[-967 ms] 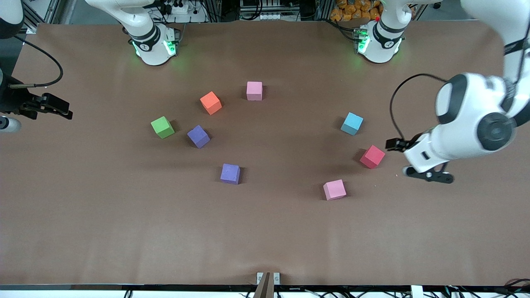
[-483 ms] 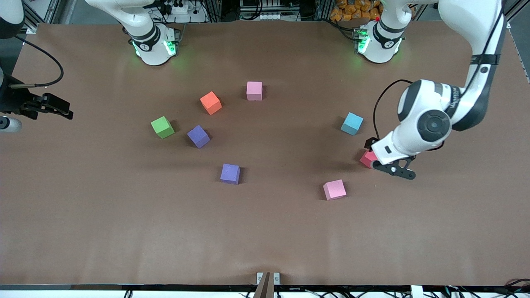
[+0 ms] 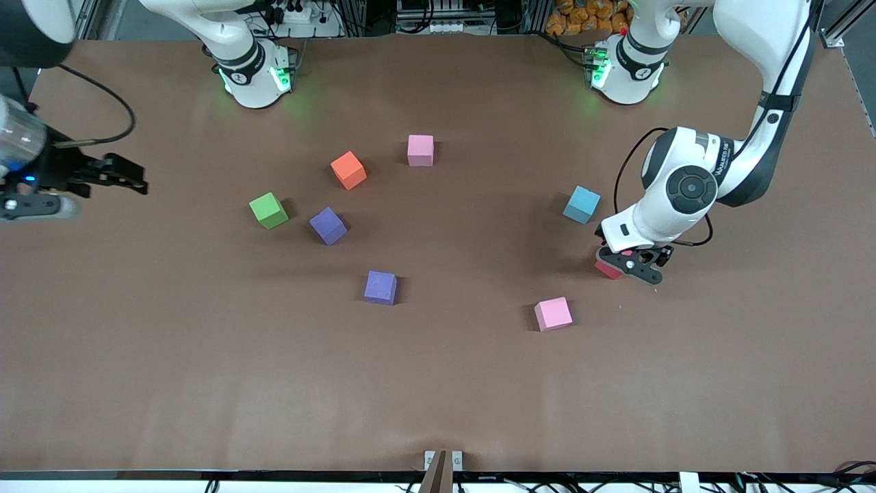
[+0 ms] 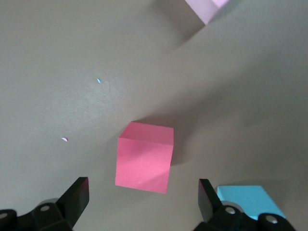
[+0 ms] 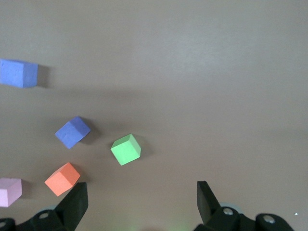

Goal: Arrange blocks into number 1

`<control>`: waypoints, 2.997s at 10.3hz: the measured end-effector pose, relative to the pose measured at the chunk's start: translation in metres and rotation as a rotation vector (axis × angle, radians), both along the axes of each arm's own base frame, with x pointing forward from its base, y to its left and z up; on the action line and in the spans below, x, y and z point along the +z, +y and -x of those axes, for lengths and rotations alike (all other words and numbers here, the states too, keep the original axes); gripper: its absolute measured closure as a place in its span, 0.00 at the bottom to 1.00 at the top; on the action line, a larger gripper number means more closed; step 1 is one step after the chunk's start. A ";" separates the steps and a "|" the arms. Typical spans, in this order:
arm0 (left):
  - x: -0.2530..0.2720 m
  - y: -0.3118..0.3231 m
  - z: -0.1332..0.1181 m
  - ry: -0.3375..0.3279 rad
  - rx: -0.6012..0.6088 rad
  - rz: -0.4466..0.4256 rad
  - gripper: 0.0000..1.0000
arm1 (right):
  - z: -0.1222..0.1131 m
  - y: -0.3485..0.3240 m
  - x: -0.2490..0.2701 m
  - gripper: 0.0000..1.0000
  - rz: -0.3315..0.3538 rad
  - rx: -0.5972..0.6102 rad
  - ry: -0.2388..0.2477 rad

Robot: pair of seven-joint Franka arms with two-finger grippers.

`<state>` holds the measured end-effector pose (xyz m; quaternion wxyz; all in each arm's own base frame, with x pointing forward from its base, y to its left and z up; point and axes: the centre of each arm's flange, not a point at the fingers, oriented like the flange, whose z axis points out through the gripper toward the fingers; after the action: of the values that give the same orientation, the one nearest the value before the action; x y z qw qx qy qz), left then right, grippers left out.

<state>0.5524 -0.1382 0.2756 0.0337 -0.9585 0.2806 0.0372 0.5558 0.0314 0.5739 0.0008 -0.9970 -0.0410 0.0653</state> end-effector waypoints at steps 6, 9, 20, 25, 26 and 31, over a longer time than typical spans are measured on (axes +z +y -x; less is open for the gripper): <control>-0.036 0.024 -0.003 0.036 -0.053 0.022 0.00 | 0.022 0.109 -0.083 0.00 -0.032 0.115 0.052; -0.046 0.021 -0.002 0.040 -0.056 0.029 0.00 | 0.049 0.171 -0.138 0.00 -0.021 0.146 0.025; -0.076 0.013 -0.014 0.057 0.002 0.076 0.38 | 0.084 0.210 -0.347 0.00 -0.018 0.530 -0.002; -0.065 0.009 -0.025 0.028 0.113 0.075 0.38 | 0.088 0.214 -0.371 0.00 -0.011 0.543 0.012; -0.056 0.009 -0.033 0.022 0.136 0.073 0.38 | 0.088 0.215 -0.371 0.01 -0.010 0.557 0.007; -0.022 -0.060 -0.025 0.022 0.303 0.100 0.38 | 0.088 0.227 -0.368 0.40 -0.004 0.552 -0.004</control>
<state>0.5774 -0.1984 0.2532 -0.0229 -0.9899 0.1345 0.0386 0.4680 0.2585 0.2061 -0.0153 -0.9483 -0.3112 0.0610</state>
